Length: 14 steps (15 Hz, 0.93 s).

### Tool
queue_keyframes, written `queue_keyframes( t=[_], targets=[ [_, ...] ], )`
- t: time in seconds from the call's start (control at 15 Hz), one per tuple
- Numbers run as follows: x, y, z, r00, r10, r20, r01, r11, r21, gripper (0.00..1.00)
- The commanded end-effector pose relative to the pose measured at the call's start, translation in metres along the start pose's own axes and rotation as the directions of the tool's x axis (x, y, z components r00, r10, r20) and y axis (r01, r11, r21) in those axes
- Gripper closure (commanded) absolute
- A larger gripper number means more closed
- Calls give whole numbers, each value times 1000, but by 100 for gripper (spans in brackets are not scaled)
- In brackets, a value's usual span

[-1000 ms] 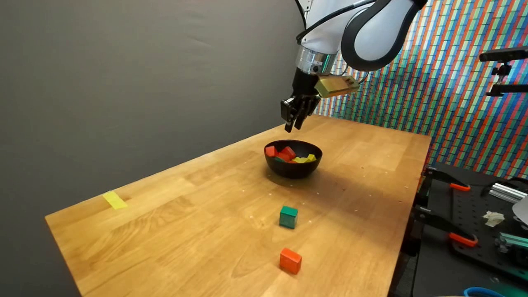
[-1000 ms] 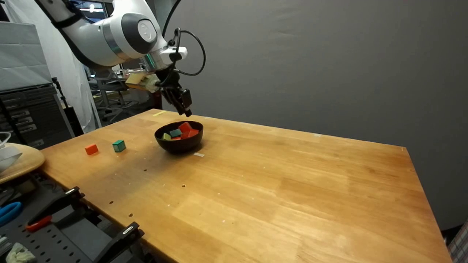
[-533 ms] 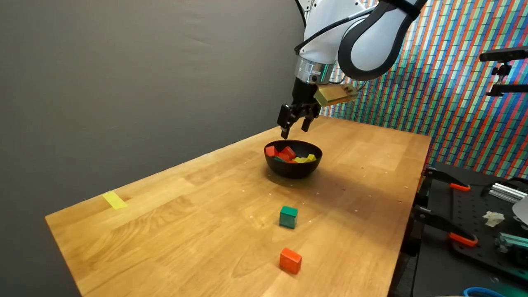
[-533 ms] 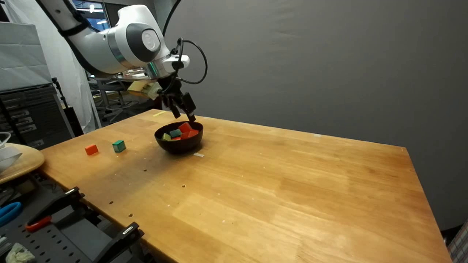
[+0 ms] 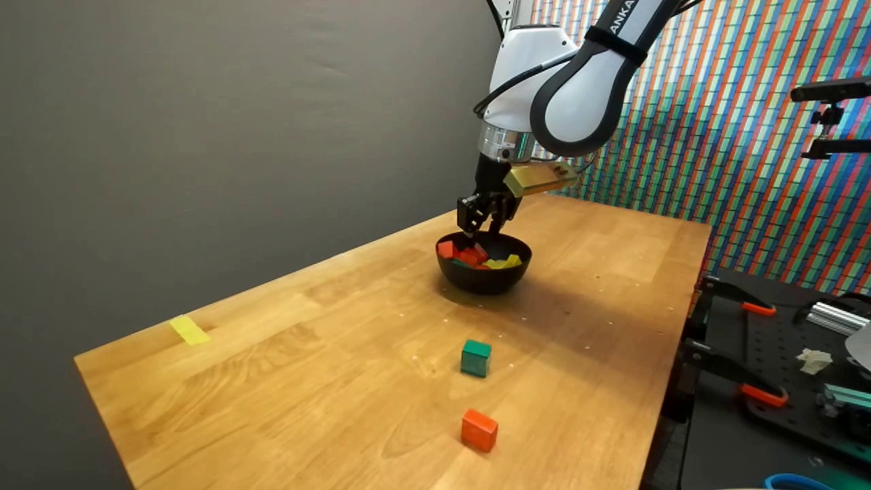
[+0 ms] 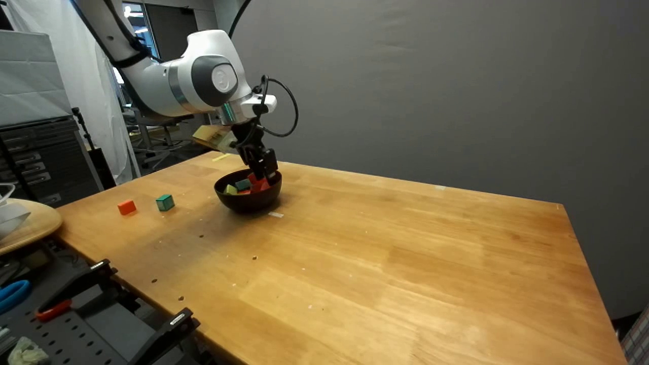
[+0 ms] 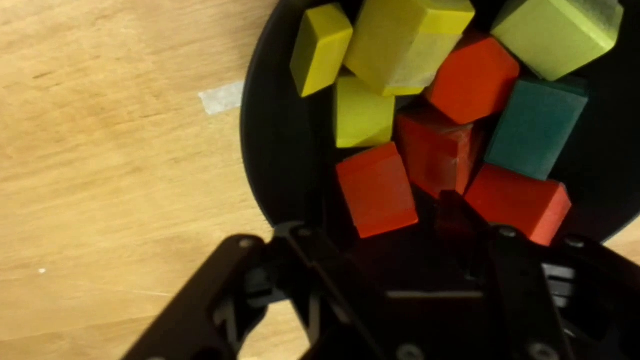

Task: Remove all the blocks from the bowl

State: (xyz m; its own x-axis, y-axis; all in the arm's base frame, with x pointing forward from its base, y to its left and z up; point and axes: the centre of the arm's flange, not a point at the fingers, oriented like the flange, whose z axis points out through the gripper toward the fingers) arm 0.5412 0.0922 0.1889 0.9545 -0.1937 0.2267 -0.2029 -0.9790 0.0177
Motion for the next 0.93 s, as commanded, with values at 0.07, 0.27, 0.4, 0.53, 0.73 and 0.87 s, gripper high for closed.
queue_keyframes(
  t=[0.07, 0.27, 0.4, 0.53, 0.73, 0.87],
  targets=[
    [26, -2, 21, 1000, 10, -9, -10, 1000, 17, 2],
    [28, -9, 31, 1000, 4, 8, -4, 1000, 19, 32],
    [23, -13, 34, 1000, -7, 17, 6, 1000, 25, 40],
    [17, -16, 39, 1000, -15, 23, 15, 1000, 19, 56],
    [18, -14, 38, 1000, -6, 16, 5, 1000, 18, 66],
    [18, -15, 30, 1000, -4, 6, 4, 1000, 25, 66]
  ],
)
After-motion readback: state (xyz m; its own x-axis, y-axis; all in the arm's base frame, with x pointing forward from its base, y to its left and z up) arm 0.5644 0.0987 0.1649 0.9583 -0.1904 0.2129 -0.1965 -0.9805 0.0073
